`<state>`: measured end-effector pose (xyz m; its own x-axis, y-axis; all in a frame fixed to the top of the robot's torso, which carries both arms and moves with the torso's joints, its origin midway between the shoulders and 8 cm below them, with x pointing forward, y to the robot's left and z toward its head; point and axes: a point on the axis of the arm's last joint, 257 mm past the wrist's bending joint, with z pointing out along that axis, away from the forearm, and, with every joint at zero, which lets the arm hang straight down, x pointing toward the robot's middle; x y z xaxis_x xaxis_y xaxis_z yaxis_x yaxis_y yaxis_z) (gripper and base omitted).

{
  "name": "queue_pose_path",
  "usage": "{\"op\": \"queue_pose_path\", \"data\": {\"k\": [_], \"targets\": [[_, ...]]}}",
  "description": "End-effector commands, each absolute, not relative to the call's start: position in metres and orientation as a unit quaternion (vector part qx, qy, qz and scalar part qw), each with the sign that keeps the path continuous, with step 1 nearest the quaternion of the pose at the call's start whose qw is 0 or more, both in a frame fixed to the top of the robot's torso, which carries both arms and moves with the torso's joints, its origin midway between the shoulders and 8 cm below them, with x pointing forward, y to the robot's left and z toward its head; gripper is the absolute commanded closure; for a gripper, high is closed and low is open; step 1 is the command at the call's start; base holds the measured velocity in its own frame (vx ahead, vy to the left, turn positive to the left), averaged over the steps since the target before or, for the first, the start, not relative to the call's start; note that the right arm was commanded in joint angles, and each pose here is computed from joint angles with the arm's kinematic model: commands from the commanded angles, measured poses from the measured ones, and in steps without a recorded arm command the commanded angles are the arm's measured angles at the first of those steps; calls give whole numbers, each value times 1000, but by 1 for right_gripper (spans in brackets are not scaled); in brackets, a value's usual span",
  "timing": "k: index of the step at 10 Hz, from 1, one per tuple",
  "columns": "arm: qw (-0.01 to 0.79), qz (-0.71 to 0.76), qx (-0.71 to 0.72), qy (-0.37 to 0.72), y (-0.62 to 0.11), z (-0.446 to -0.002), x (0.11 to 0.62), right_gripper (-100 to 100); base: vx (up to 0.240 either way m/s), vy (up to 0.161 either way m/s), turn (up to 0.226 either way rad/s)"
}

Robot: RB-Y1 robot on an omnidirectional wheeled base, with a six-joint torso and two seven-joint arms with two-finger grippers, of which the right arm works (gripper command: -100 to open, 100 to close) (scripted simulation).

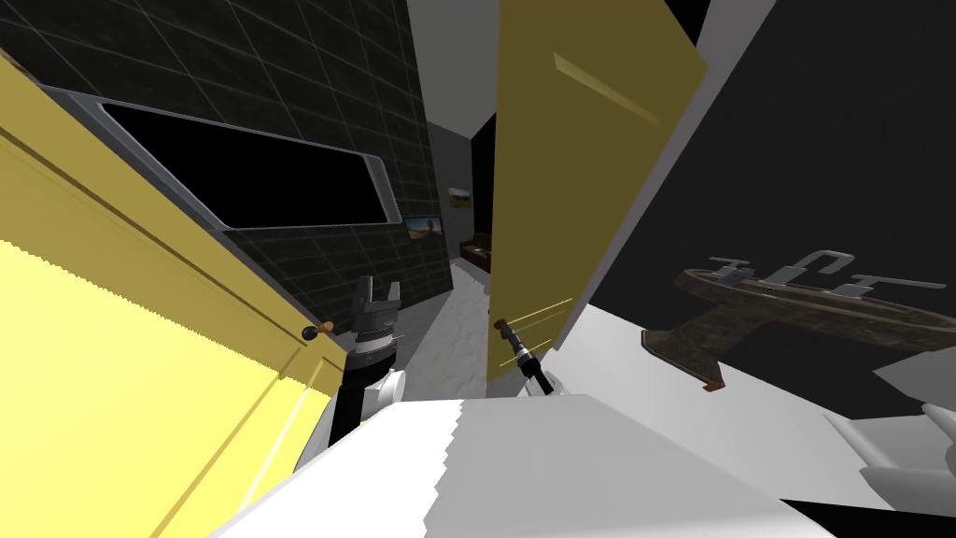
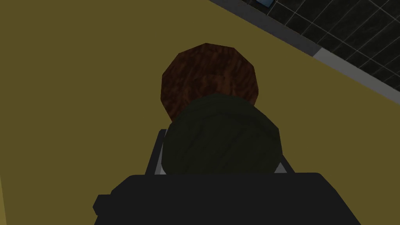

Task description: Push the door open

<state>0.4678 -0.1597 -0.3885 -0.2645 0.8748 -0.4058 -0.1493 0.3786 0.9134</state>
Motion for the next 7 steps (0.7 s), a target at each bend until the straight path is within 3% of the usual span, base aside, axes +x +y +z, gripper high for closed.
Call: {"op": "queue_pose_path", "data": {"k": [1,7], "targets": [[530,487,297,627,-163,-386,470,100,39,16,-20],[482,535,367,588,-160,-385,474,100,48,23,-35]]}}
